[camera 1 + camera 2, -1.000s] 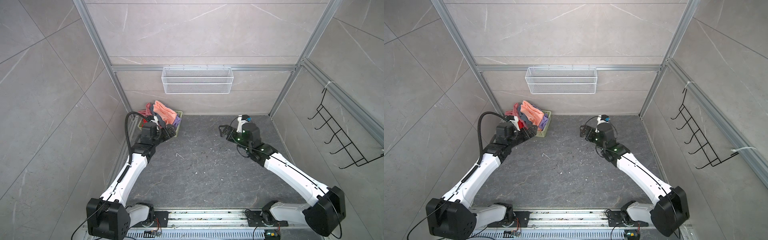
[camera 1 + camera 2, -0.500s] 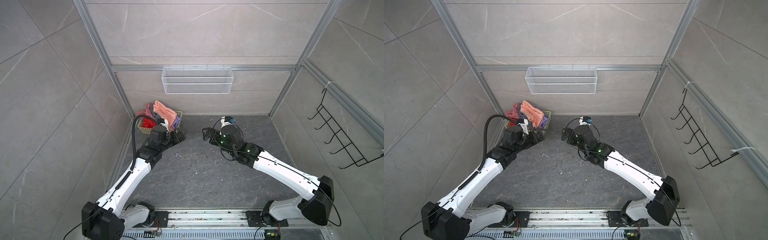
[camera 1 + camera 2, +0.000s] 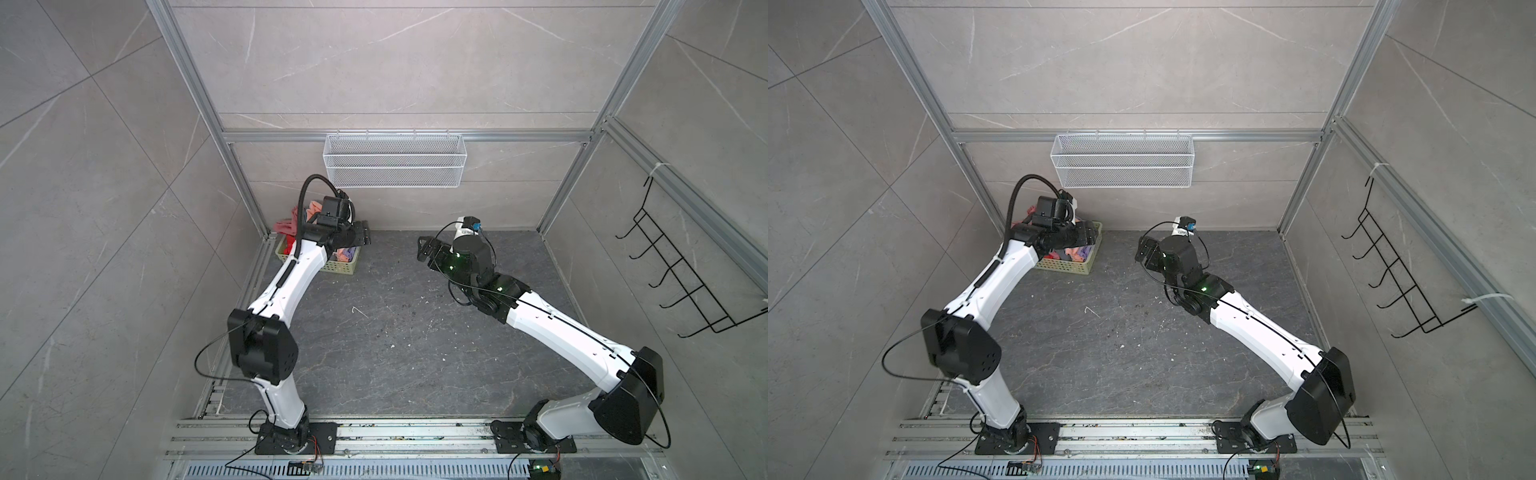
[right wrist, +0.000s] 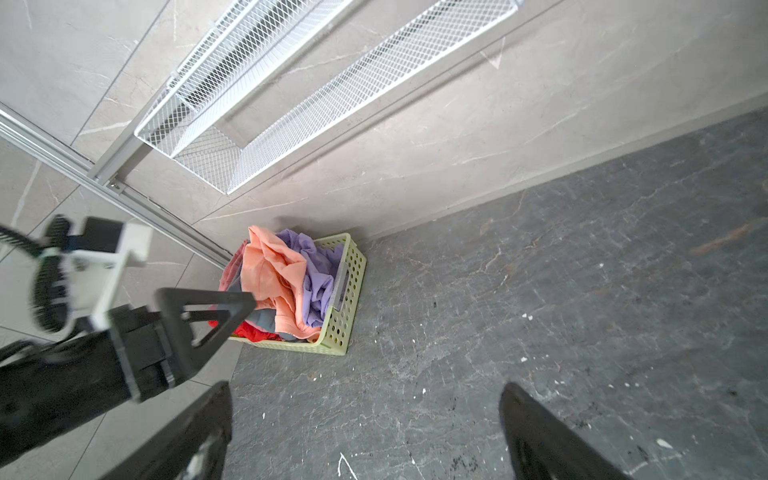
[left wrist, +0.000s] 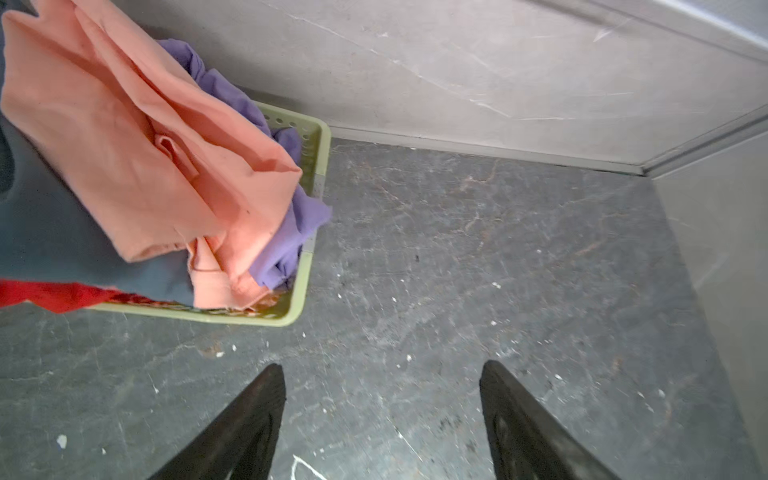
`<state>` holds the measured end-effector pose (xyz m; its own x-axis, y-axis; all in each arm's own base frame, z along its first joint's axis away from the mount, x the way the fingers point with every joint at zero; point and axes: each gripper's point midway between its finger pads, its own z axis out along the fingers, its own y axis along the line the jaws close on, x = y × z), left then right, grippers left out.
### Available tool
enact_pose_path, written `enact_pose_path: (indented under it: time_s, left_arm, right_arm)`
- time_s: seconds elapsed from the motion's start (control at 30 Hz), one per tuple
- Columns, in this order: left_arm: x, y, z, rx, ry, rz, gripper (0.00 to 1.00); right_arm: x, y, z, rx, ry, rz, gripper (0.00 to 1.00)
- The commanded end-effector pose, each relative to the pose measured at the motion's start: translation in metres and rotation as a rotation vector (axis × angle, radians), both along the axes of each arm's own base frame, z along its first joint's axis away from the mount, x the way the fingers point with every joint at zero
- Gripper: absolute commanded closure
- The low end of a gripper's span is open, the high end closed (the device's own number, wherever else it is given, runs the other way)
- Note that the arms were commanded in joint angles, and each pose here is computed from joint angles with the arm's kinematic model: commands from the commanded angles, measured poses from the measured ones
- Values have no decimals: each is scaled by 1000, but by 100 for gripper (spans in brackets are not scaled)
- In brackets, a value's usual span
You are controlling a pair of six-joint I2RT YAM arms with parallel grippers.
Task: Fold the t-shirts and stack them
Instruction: 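Grasp the salmon t-shirt in the basket with the left gripper while the right arm advances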
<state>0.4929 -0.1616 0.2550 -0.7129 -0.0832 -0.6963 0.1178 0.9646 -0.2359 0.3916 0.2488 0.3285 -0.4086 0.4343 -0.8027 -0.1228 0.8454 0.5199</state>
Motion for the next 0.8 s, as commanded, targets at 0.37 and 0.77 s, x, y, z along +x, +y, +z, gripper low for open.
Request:
enact_pose_path:
  time_s: [0.37, 0.77]
  left_arm:
    - [92, 43, -39, 216, -46, 141, 33]
    - [122, 47, -53, 161, -125, 225, 51]
  right_arm:
    - [-9, -5, 5, -31, 1, 32, 5]
    - [-8, 0, 10, -16, 26, 45, 9]
